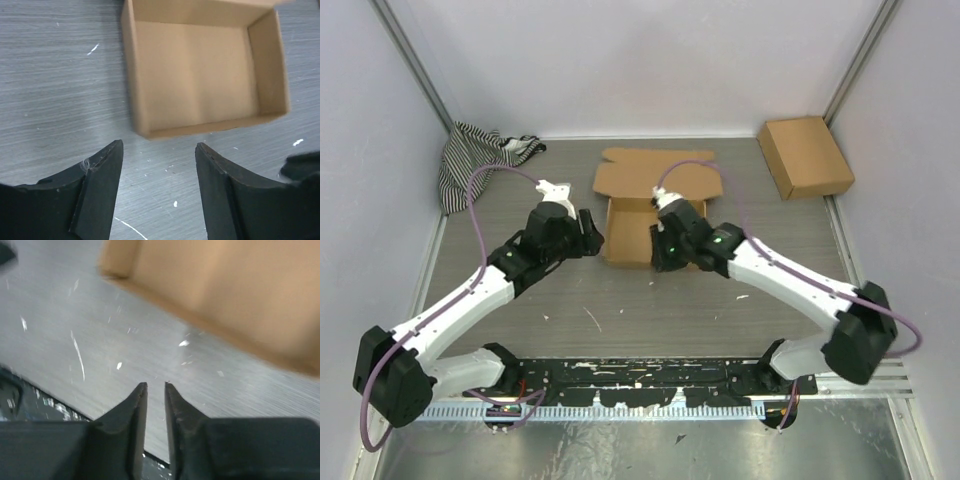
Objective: Fold the paper box
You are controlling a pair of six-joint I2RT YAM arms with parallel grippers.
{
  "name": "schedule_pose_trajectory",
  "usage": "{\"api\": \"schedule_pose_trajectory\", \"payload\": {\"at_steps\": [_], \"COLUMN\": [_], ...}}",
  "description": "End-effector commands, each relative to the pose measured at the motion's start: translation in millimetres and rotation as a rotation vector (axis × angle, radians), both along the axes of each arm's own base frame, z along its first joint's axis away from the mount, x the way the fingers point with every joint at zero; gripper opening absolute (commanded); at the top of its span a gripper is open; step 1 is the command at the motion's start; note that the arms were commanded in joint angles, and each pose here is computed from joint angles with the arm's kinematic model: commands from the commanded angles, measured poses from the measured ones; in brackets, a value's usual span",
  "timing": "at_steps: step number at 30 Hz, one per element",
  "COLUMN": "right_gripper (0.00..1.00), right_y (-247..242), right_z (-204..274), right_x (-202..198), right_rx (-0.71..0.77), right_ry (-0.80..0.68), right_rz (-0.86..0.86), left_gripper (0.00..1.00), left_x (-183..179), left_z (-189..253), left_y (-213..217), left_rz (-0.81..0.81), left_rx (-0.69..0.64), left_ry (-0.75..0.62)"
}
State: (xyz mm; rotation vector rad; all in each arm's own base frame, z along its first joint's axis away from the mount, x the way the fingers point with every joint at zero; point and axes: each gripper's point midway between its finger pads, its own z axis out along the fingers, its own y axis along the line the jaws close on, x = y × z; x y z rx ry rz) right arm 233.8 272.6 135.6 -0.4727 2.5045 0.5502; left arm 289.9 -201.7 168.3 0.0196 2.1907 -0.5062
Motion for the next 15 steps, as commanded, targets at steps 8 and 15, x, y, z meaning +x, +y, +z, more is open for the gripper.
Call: {"api": "schedule_pose_trajectory", "payload": {"at_steps": [8,15], "right_gripper": [0.38,0.63], "right_y": [-95.4,-72.4], "right_z": [89.3,16.4], "right_x": [145.7,143.7], "right_rx": [-0.075,0.164], "right_ry": [-0.36,-0.011], "right_rz": [-0.568,-0.483], "left_gripper": [0.21,0.74], "left_x": [16.1,96.7], "left_z": [15.8,22.9], "left_y": [17.8,63.3], "left_rz": [0.172,0.269], "left_rx": [-0.315,-0.018], "left_ry": [-0.058,0.019]}}
